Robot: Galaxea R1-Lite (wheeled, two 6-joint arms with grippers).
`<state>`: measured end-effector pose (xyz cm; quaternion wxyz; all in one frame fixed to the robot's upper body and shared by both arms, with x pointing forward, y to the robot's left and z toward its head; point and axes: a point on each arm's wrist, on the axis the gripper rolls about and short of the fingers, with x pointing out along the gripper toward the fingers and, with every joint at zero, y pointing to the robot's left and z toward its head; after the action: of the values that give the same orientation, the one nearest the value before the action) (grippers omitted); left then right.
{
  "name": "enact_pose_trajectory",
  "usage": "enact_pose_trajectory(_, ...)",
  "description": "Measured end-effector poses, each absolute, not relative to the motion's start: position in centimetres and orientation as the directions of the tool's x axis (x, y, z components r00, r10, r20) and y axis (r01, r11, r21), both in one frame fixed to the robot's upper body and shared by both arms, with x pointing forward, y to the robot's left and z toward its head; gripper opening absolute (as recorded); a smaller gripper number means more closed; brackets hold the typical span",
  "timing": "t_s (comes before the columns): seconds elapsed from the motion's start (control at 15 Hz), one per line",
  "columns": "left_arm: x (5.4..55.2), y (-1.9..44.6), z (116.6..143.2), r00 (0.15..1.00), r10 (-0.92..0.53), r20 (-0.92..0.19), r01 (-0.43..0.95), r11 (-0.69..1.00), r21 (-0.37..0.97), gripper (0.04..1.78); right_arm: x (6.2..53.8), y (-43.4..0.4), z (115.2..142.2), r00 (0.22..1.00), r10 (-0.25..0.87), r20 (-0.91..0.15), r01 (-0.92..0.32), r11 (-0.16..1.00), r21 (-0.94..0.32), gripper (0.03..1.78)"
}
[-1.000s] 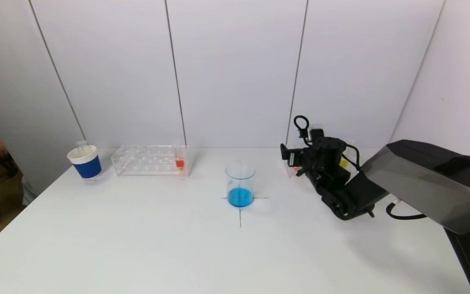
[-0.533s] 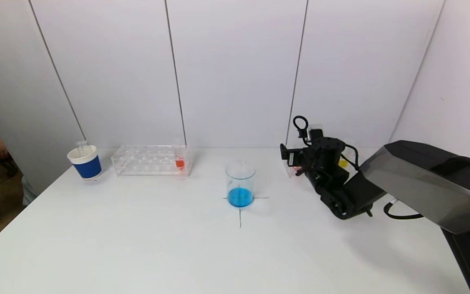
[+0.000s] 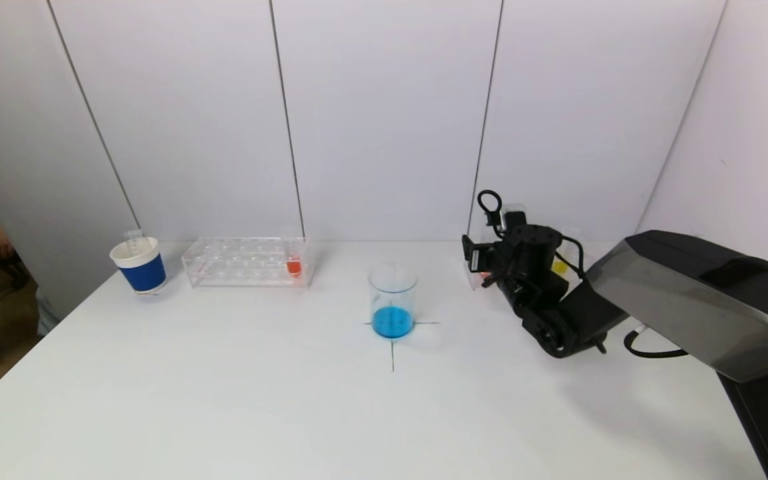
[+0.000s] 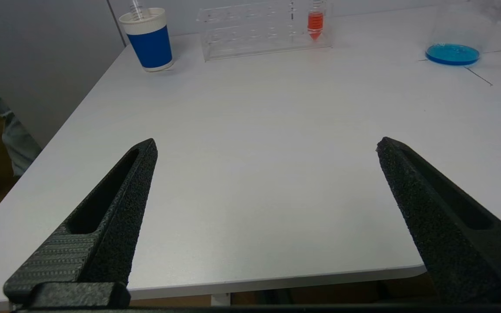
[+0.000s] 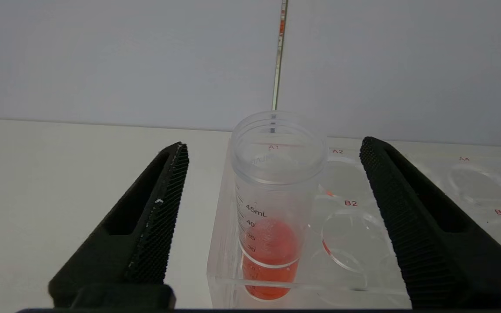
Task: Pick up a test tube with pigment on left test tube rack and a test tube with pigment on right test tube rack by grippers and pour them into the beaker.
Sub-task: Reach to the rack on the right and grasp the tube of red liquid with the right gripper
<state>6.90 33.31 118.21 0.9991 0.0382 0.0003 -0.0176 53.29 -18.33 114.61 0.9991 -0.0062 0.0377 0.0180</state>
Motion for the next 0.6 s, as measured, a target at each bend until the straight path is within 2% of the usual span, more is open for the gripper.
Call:
enact_pose_trajectory(0.27, 6.90, 33.31, 118.21, 0.999, -0.035, -0.002, 0.035, 0.997, 0.076, 1.76, 53.42, -18.28, 114.56, 0.997, 0.035, -0.075, -0.036, 0.999, -0.011, 0.65)
enact_pose_trajectory(0.33, 6.90, 33.31, 118.21, 0.999, -0.035, -0.002, 0.035, 0.996, 0.077, 1.76, 53.43, -18.26, 114.55, 0.997, 0.035, -0.075, -0.036, 0.999, -0.010, 0.53)
enact_pose_trajectory(0.6, 6.90, 33.31, 118.23, 0.999, -0.035, -0.001, 0.035, 0.996, 0.076, 1.76, 53.50, -18.24, 114.53, 0.997, 0.035, -0.073, -0.036, 0.999, -0.010, 0.51)
